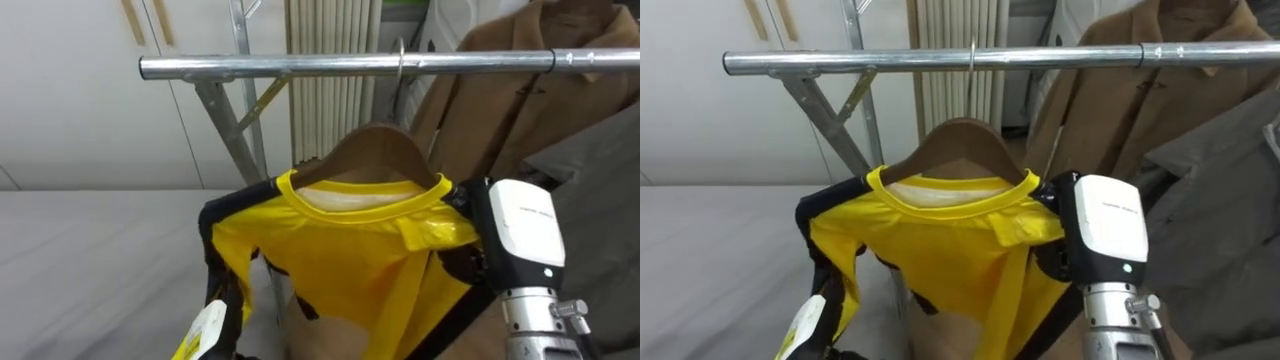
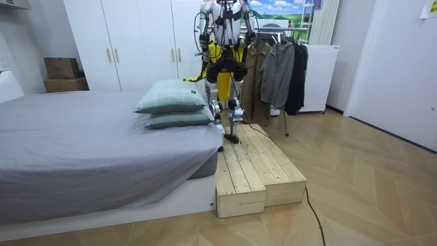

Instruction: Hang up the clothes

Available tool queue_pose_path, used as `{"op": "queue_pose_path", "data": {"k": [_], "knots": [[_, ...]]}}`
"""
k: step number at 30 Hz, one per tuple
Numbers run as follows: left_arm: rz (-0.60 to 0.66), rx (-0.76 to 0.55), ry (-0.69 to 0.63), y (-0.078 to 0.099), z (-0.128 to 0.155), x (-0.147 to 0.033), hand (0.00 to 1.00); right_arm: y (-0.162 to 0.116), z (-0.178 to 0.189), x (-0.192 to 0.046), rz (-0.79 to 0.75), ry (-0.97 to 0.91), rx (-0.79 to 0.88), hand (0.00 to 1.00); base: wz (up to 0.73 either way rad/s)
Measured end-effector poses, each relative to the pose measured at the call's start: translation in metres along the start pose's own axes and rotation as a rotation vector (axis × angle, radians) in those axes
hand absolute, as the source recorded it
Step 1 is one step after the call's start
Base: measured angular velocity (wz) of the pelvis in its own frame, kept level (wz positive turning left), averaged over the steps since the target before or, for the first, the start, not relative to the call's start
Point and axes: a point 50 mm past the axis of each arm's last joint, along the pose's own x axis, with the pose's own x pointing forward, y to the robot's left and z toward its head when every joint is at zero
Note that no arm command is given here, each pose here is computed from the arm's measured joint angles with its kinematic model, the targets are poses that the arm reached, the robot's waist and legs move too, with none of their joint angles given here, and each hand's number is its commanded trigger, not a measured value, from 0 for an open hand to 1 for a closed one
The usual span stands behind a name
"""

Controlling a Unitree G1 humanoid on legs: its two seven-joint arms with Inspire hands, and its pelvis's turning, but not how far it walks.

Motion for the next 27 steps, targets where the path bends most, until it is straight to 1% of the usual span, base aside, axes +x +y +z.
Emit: {"op": "queue_pose_path", "data": {"k": [5, 15, 27], "knots": [[-0.011, 0.011, -0.014, -0.001, 0.002, -0.001, 0.00, 0.000, -0.001, 0.000, 0.002, 0.009, -0.005, 1.00, 0.08], [0.015, 0.014, 0.006, 0.007, -0.004, 0.001, 0.00, 0.000, -0.001, 0.001, 0.023, 0.005, -0.011, 1.00, 0.00], [0.014, 0.013, 0.026, 0.006, -0.010, -0.003, 0.00, -0.002, -0.004, 0.002, 0.016, 0.013, -0.017, 1.00, 0.00]]}}
